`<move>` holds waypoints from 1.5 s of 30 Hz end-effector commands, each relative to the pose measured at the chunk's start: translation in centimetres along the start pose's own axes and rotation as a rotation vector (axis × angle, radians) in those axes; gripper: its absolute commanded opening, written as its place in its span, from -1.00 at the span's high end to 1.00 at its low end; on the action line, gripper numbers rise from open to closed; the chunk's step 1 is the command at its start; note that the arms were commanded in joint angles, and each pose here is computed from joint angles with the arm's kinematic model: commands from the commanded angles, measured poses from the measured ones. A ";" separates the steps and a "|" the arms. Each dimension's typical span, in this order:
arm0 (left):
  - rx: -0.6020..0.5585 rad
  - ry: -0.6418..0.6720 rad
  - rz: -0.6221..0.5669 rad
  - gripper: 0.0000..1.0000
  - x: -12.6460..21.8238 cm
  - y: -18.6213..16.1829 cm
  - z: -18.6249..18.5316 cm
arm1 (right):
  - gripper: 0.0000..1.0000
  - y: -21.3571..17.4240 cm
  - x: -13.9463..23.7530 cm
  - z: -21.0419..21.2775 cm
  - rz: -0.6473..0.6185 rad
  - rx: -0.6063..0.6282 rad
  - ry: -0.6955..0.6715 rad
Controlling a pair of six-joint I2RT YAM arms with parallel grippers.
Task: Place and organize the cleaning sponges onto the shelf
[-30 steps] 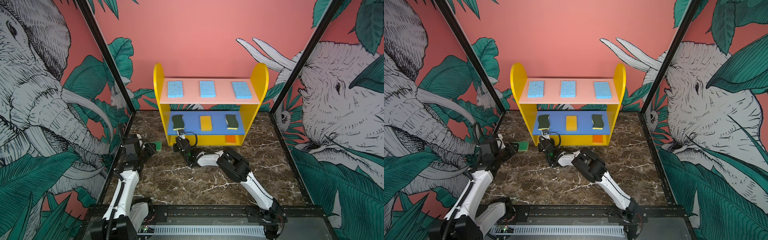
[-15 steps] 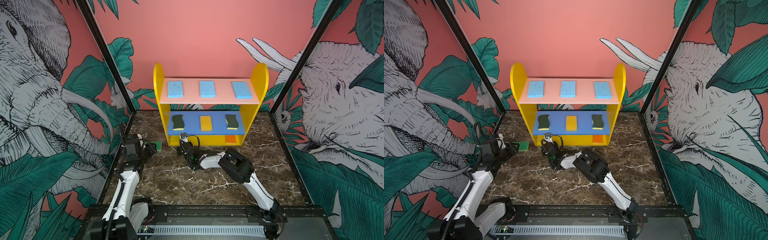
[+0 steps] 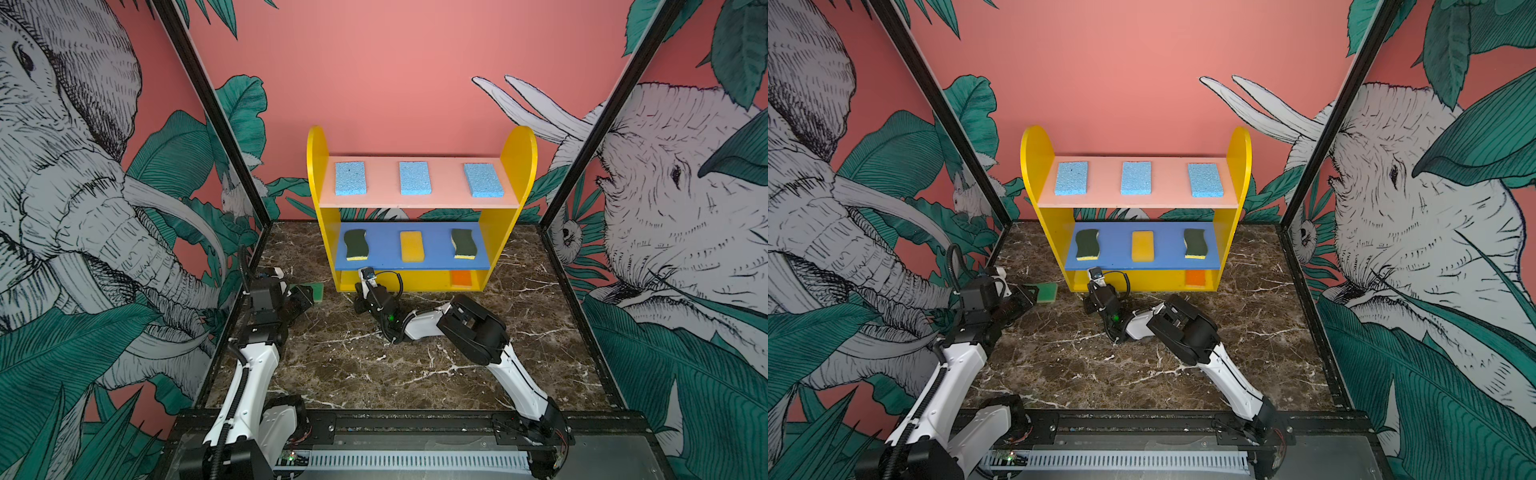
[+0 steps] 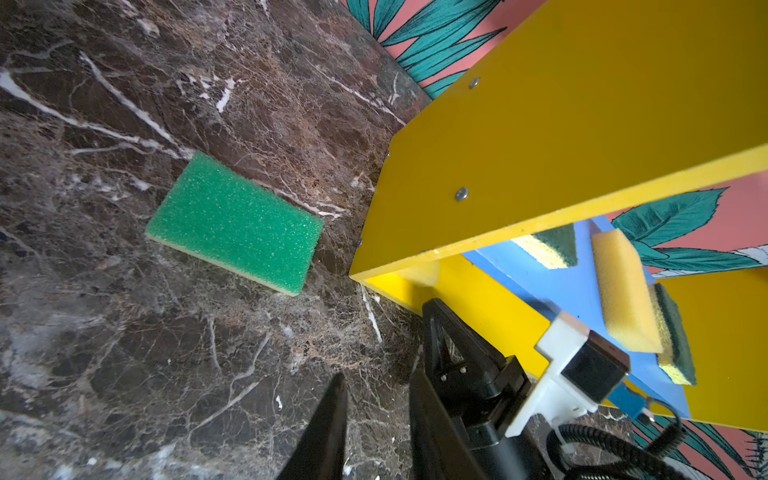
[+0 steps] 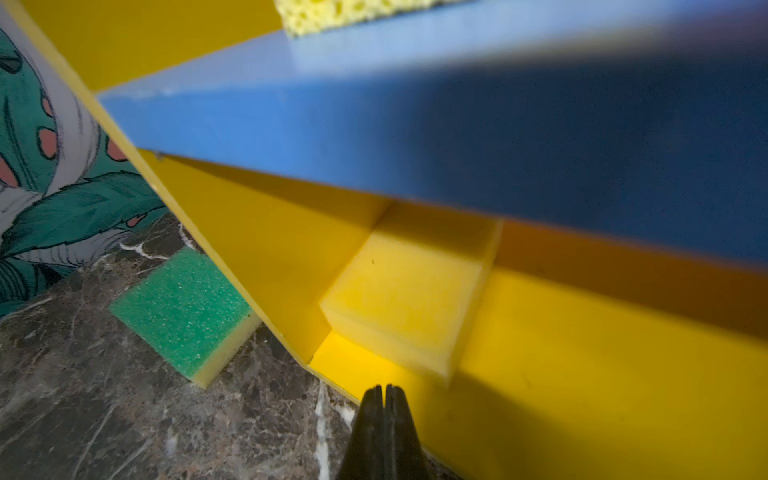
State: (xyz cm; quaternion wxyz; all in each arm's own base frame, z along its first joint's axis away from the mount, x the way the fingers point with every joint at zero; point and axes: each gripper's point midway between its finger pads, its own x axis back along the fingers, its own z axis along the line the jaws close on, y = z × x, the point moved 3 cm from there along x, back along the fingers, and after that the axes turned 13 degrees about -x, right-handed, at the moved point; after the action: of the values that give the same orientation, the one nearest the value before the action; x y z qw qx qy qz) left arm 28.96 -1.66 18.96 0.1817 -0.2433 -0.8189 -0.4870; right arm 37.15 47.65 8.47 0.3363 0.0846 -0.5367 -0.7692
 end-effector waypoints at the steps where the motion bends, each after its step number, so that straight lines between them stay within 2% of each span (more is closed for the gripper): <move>1: 0.004 -0.001 -0.018 0.43 0.0 -0.2 0.0 | 1.00 3.9 -0.2 2.3 -0.102 -0.016 0.075; 8: 0.009 -0.004 -0.012 0.42 -0.3 -0.4 -0.1 | 1.00 4.1 -2.5 1.9 -0.109 -0.049 0.030; 12: 0.014 -0.003 -0.007 0.42 -0.5 -0.4 -0.1 | 1.00 3.3 -3.4 1.3 -0.064 -0.059 -0.022; 22: 0.017 0.000 -0.007 0.42 -0.6 -0.6 0.1 | 1.00 1.9 -4.1 0.3 -0.010 -0.089 -0.093; 32: 0.008 0.011 -0.003 0.42 -0.6 -0.8 0.2 | 1.00 0.3 -4.5 0.9 0.033 -0.089 -0.105; 45: 0.003 0.004 -0.005 0.42 -0.5 -0.6 -0.1 | 1.00 -1.3 -4.1 -0.7 0.137 -0.077 -0.222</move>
State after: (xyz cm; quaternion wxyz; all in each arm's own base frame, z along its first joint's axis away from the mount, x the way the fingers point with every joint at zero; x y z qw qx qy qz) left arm 29.12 -2.02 18.44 0.1845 -0.2413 -0.8213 -0.4829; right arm 40.07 50.98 9.37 0.3242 -0.0016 -0.5267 -0.7858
